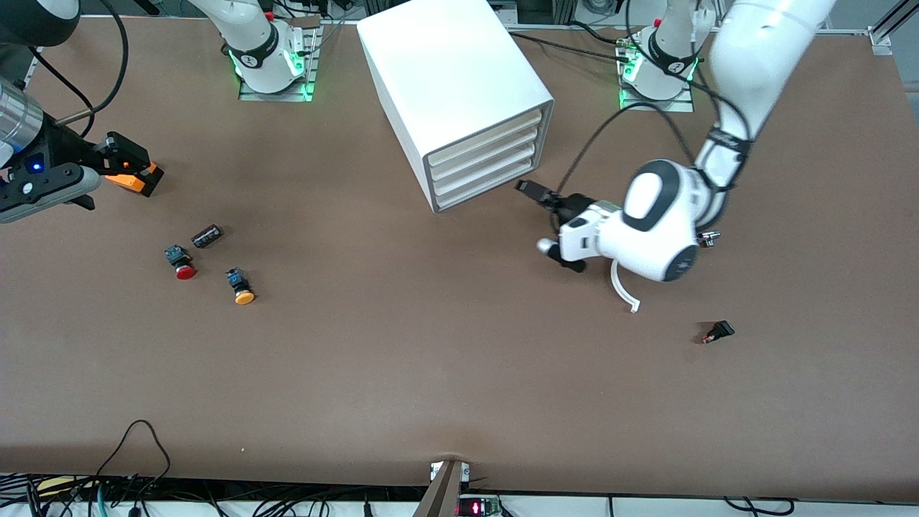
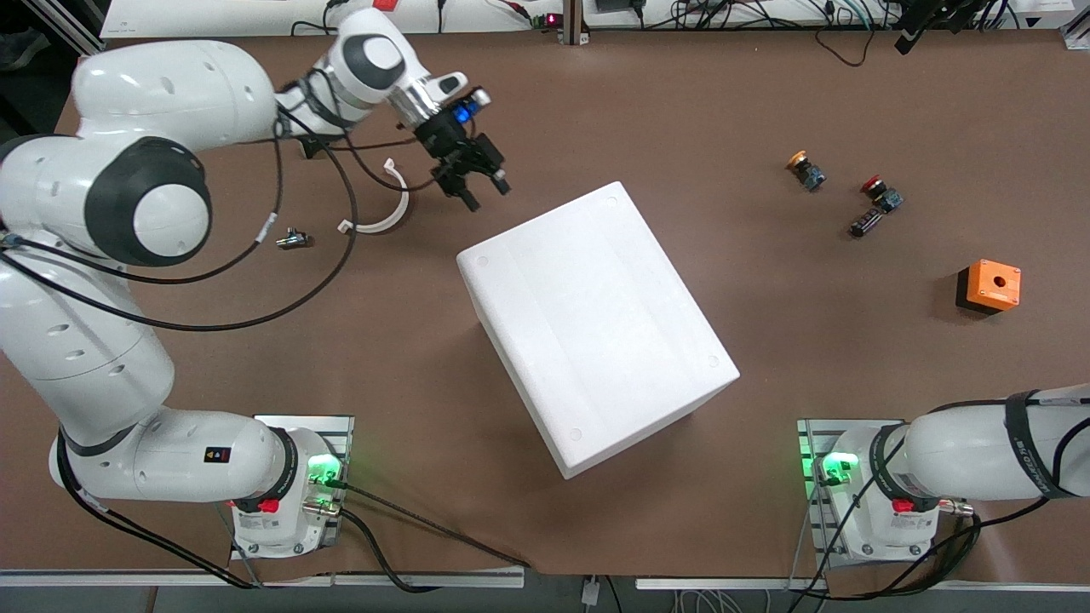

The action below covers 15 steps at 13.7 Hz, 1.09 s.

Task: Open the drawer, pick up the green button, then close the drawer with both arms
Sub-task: 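Reach the left gripper toward the handle of the cabinet's lowest drawer, then grasp the drawer handle with the left gripper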

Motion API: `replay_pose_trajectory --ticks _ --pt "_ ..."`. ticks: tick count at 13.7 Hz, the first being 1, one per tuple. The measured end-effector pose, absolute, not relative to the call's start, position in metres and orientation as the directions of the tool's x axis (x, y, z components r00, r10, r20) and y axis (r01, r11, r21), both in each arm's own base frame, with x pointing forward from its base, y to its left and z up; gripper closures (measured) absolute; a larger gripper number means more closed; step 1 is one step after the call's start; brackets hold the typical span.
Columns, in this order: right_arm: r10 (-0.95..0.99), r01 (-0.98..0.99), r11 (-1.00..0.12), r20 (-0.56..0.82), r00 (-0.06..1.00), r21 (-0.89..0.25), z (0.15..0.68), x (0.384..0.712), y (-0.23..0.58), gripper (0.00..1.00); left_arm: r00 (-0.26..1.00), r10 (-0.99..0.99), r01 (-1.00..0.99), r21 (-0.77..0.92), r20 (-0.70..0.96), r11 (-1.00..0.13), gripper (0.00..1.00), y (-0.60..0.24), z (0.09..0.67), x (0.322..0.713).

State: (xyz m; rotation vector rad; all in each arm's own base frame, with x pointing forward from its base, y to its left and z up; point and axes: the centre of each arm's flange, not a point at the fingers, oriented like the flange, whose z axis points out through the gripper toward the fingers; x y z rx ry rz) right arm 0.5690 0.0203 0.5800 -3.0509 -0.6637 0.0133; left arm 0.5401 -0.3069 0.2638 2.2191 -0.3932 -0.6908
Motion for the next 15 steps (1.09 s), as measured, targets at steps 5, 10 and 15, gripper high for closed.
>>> replay_pose_trajectory --ticks 5,10,15 --pt "0.415 0.415 -0.910 -0.004 0.910 -0.021 0.580 0.569 0.020 0.00 0.797 -0.558 -0.139 0.828 -0.233 -0.543 0.19 -0.355 0.202 0.513" --pt "0.415 0.415 -0.910 -0.004 0.910 -0.021 0.580 0.569 0.020 0.00 0.751 -0.639 -0.160 0.894 -0.164 -0.418 0.26 -0.357 0.174 0.499" --pt "0.415 0.415 -0.910 -0.004 0.910 -0.021 0.580 0.569 0.020 0.00 0.702 -0.708 -0.216 0.924 -0.078 -0.316 0.35 -0.354 0.166 0.486"
